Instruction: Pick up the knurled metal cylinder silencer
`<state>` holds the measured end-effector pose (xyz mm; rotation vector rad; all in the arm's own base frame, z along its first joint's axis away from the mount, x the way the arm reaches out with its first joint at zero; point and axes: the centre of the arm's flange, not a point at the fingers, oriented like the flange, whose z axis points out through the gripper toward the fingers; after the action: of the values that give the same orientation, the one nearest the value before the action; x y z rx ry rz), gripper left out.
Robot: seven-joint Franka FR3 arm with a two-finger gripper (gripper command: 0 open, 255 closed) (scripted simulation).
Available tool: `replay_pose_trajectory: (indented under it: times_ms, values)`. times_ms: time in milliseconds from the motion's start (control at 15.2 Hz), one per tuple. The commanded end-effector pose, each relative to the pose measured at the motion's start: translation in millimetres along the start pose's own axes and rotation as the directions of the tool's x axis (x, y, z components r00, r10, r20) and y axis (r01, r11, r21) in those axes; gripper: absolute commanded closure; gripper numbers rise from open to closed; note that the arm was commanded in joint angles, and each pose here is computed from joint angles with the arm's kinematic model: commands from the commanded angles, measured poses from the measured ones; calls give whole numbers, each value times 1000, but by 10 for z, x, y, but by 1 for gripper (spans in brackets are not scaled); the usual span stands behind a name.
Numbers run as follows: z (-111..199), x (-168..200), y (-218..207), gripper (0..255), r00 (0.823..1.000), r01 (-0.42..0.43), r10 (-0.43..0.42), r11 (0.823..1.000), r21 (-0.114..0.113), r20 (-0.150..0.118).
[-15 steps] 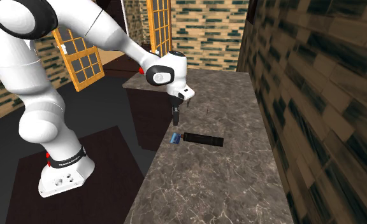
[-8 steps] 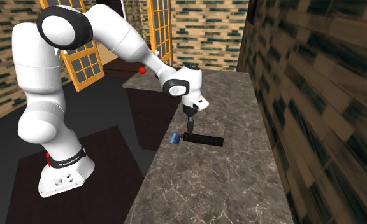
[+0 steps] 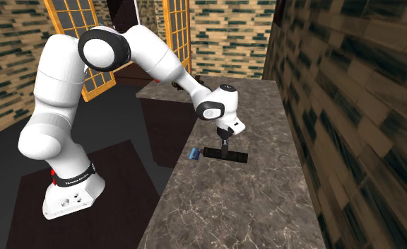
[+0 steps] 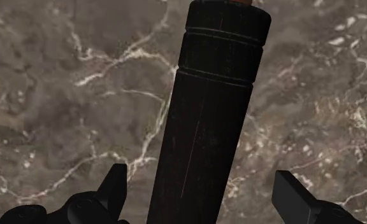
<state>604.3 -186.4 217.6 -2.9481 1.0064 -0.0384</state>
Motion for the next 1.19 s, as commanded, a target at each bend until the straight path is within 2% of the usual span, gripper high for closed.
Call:
replay_pose_trajectory:
  times_ms: [0,264,396,462,1122]
  values:
    - [111,12,14,0,1000,-2,2,1000,0,-1]
    - [352,9,22,0,1000,-2,2,1000,0,-1]
    - [352,9,22,0,1000,-2,2,1000,0,-1]
    - [346,5,24,255,1000,-2,2,1000,0,-1]
    - [300,9,20,255,1000,-2,2,1000,0,-1]
